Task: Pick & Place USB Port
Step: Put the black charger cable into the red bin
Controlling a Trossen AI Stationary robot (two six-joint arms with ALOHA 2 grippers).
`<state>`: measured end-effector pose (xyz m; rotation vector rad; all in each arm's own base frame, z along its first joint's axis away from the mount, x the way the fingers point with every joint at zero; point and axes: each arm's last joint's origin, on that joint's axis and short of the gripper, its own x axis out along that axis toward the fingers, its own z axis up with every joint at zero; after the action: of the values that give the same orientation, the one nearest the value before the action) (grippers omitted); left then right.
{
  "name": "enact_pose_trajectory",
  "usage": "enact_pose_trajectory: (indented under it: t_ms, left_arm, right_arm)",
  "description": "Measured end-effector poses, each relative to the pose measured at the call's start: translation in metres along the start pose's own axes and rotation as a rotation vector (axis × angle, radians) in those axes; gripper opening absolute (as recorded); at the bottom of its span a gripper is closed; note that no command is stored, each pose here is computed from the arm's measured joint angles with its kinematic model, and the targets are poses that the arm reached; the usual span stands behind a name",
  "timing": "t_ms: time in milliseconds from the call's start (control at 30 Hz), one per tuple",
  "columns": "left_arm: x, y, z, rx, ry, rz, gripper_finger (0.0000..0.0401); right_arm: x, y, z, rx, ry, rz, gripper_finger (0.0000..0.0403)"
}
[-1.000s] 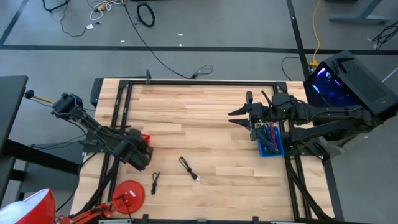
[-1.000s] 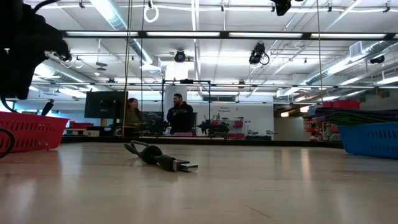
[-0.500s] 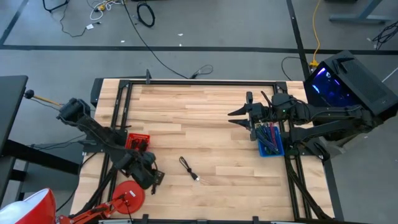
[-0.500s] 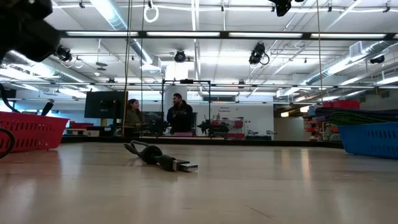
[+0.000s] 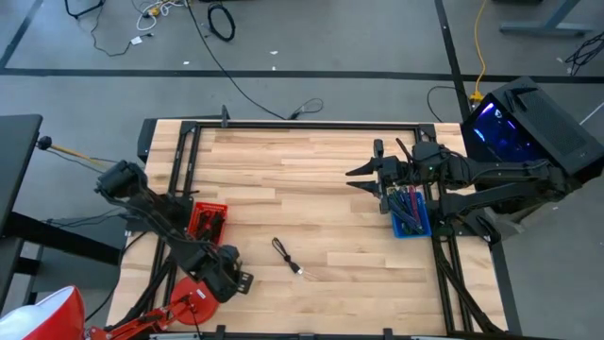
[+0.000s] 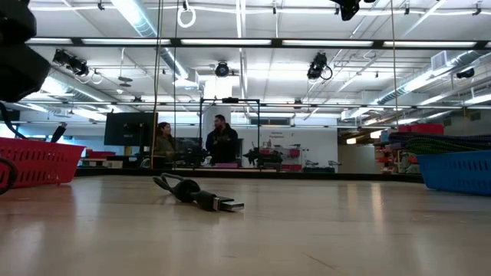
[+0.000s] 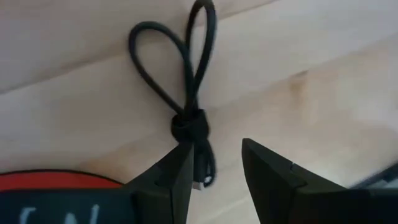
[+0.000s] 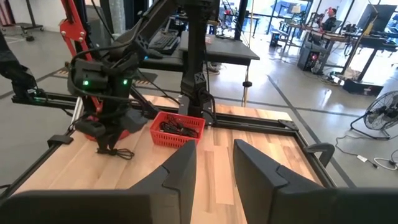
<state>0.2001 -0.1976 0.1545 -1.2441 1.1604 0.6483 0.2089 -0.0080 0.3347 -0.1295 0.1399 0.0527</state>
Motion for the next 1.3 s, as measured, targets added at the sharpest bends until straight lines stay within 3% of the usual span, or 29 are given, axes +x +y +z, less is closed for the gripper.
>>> enact_pose_trajectory:
  t_ms: [500,600,733,900,967,1133,1300]
  left_arm:
    - [0.024,0.004,0.008,-0.028,-0.025,0.12,0.0135]
    - [0.026,0.005,0.009,0.001,-0.019,0.137,0.0111]
    - [0.026,0.005,0.01,0.029,-0.014,0.143,0.0033]
    - [0.023,-0.001,0.009,0.069,-0.031,0.127,0.0026]
    - [0.019,-0.01,0.007,0.122,-0.051,0.112,0.0026]
    - [-0.007,-0.044,0.008,0.22,-0.275,0.05,0.0026]
    - [-0.041,-0.063,0.005,0.318,-0.363,0.12,0.0026]
  right_arm:
    - [0.002,0.0,-0.001,-0.003,0.004,0.002,0.0107]
    - [0.003,0.0,-0.002,-0.007,0.01,0.003,0.0107]
    - [0.003,0.0,-0.002,-0.011,0.013,0.003,0.0107]
    - [0.003,0.0,-0.002,-0.019,0.012,0.003,0.0107]
    - [0.003,0.0,-0.002,-0.023,0.012,0.003,0.0107]
    - [0.003,0.0,-0.002,-0.024,0.013,0.003,0.0107]
    - [0.003,0.0,-0.002,-0.021,0.014,0.003,0.0107]
